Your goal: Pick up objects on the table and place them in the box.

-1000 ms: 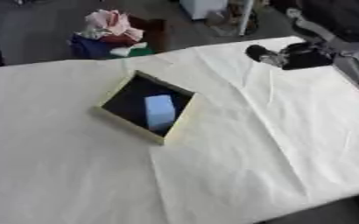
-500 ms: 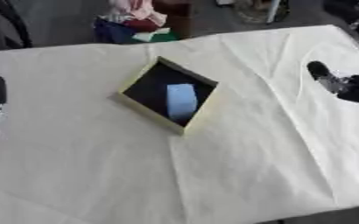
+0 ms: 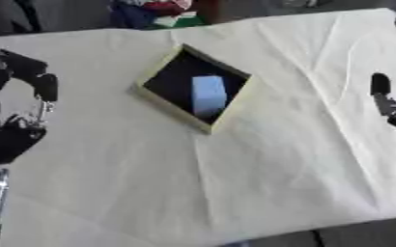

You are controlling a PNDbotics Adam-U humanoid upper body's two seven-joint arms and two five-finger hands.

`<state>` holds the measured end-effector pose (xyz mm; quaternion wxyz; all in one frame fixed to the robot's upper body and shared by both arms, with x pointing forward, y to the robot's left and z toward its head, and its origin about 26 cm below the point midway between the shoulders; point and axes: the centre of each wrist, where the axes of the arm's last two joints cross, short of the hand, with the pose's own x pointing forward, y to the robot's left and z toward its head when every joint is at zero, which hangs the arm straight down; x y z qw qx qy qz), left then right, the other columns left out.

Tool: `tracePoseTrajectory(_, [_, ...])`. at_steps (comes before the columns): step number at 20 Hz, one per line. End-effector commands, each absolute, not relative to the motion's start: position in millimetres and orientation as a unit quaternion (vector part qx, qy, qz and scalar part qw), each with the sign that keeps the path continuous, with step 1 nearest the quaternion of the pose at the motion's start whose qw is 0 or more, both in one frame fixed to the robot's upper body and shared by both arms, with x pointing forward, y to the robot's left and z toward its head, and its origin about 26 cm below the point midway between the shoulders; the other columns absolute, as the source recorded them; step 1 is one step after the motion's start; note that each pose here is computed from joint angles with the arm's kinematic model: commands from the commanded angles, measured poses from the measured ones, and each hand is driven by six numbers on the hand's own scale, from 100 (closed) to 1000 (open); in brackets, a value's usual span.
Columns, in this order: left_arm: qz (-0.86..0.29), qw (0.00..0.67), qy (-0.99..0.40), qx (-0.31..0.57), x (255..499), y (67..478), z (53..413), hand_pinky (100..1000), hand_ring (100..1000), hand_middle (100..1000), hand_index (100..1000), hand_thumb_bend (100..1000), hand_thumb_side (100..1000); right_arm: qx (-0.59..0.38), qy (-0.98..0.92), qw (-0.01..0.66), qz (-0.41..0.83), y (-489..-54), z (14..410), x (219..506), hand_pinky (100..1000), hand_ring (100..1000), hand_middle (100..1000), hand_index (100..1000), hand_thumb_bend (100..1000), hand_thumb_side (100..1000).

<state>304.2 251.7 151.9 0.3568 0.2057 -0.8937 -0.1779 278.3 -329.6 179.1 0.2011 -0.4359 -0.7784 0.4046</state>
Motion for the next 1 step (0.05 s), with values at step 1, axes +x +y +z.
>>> tracePoseTrajectory(1, [-0.184,0.369,-0.89,0.196,303.4,248.9,143.5,662,455,521,623,403,496,-0.417,-0.786,0.226,0.397,-323.9,169.0,273.3,872,1000,1000,1000,100,100])
